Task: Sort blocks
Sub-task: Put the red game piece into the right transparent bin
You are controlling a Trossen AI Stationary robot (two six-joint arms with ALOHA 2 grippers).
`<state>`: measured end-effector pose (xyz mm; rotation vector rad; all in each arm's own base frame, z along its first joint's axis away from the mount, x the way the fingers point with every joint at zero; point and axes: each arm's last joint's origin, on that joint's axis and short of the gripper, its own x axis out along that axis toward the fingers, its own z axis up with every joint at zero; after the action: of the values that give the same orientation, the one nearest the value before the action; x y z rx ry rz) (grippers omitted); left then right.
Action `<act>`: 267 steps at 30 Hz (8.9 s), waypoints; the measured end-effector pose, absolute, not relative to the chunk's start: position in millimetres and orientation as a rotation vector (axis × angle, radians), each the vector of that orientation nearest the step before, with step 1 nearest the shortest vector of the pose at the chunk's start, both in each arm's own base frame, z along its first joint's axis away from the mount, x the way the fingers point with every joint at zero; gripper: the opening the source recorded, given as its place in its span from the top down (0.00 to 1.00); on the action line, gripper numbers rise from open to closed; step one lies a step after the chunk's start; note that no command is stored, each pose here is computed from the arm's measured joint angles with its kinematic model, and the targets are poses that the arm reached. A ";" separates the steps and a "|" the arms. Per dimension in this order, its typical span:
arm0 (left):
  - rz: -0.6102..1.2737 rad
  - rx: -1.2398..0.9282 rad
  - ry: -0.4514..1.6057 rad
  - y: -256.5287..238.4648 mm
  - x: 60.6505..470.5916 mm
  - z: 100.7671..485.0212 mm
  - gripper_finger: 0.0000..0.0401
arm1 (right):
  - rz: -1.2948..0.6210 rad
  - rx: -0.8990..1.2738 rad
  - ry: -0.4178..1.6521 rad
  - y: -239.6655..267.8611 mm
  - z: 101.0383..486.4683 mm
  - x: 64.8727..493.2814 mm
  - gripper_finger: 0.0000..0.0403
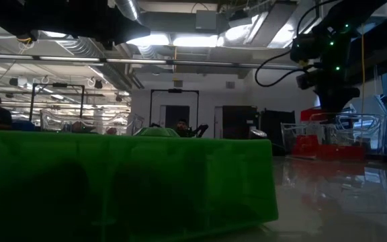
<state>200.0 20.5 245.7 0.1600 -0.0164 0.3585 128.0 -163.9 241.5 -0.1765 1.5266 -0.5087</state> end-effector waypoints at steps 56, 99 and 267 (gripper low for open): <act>0.361 0.157 -0.039 20.6 199.9 247.9 0.99 | -0.305 -0.384 0.887 -158.6 246.9 234.3 0.40; 0.383 0.182 -0.009 24.6 199.5 245.6 0.99 | -0.246 -0.293 1.046 -290.5 183.3 376.5 0.40; 0.382 0.152 0.009 25.0 199.5 243.2 0.99 | -0.625 -0.062 1.449 -170.4 265.0 132.8 0.21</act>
<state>199.5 25.0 243.2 0.1521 0.0094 0.3819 132.8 -170.4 265.0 -0.0623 1.4495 -0.6246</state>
